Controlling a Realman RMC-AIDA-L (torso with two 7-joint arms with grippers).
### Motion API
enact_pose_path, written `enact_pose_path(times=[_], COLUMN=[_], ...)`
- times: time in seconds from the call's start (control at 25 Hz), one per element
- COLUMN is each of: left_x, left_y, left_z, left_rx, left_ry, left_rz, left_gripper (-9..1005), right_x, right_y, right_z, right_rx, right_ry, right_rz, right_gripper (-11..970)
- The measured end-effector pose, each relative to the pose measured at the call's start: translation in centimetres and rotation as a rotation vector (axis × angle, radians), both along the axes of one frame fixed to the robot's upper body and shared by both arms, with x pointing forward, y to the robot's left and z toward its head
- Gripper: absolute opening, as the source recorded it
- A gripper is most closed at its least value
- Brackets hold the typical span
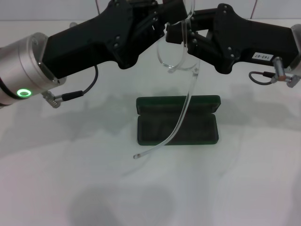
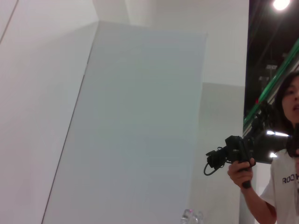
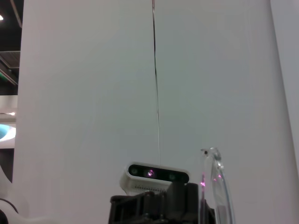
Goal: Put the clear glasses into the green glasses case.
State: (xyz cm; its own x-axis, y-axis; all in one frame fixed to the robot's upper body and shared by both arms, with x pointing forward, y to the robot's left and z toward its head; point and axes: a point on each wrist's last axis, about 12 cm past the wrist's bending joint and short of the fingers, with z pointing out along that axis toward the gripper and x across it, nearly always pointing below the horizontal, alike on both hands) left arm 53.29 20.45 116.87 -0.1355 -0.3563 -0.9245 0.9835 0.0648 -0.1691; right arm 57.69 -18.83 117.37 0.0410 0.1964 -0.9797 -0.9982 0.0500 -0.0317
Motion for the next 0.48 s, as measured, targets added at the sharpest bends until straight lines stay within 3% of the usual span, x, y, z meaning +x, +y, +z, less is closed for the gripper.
enact_pose_path(times=[0.48], left_x=[-0.27], left_y=[0.24], left_z=[-0.01], left_rx=[-0.007], left_ry=[-0.006], left_rz=[-0.019], left_gripper=[38], right_x=[-0.16], right_y=[-0.49], right_z=[-0.21], right_rx=[0.003], right_ry=[-0.009], right_rz=[-0.02], right_gripper=[116])
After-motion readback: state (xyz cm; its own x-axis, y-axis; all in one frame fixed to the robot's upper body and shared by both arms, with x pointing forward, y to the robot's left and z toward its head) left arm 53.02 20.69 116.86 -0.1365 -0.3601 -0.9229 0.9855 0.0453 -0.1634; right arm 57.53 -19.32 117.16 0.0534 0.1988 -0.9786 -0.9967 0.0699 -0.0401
